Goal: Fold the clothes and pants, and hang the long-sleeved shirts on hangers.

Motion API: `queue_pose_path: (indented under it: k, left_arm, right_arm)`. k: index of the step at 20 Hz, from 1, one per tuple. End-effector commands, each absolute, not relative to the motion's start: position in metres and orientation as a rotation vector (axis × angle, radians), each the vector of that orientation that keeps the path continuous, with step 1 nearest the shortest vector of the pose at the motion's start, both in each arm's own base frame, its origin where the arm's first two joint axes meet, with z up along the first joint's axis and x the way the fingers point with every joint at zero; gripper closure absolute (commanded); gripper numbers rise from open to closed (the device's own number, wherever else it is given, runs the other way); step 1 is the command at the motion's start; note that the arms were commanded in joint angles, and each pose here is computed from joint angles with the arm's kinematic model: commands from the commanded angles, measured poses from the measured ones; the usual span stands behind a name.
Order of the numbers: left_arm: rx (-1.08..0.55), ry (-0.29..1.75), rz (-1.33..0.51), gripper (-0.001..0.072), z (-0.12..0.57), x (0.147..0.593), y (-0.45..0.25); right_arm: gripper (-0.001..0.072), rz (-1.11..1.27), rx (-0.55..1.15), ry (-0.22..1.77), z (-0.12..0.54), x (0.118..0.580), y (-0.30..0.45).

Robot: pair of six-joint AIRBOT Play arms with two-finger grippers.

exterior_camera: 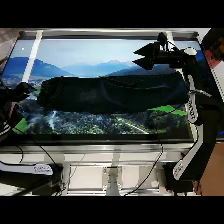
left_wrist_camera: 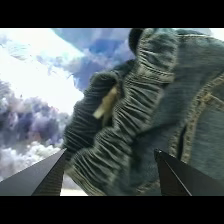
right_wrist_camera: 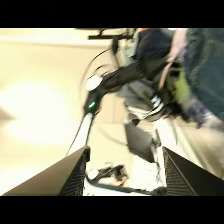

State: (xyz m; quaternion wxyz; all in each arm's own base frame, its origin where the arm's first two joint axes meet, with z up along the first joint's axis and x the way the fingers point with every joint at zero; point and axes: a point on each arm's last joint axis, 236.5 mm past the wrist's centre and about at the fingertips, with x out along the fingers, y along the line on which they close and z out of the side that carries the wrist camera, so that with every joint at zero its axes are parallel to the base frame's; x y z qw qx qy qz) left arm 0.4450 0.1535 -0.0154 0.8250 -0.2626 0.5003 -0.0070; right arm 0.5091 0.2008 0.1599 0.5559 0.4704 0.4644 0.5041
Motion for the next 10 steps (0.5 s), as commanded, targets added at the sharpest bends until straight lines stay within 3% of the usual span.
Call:
queue_pose_path:
  k: [1,2,10]
  left_arm:
    - [-0.574,1.124,-0.06,0.0087,-0.04,0.454,0.159]
    - [-0.562,1.135,-0.077,0.0087,-0.047,0.457,0.16]
    - [-0.527,1.191,-0.195,0.0088,-0.082,0.47,0.16]
  right_arm:
    - [0.0122,1.279,1.149,1.088,0.179,0.499,0.207]
    - [0.0023,1.296,1.155,1.087,0.182,0.497,0.212]
    - [0.003,1.344,1.141,1.118,0.184,0.485,0.236]
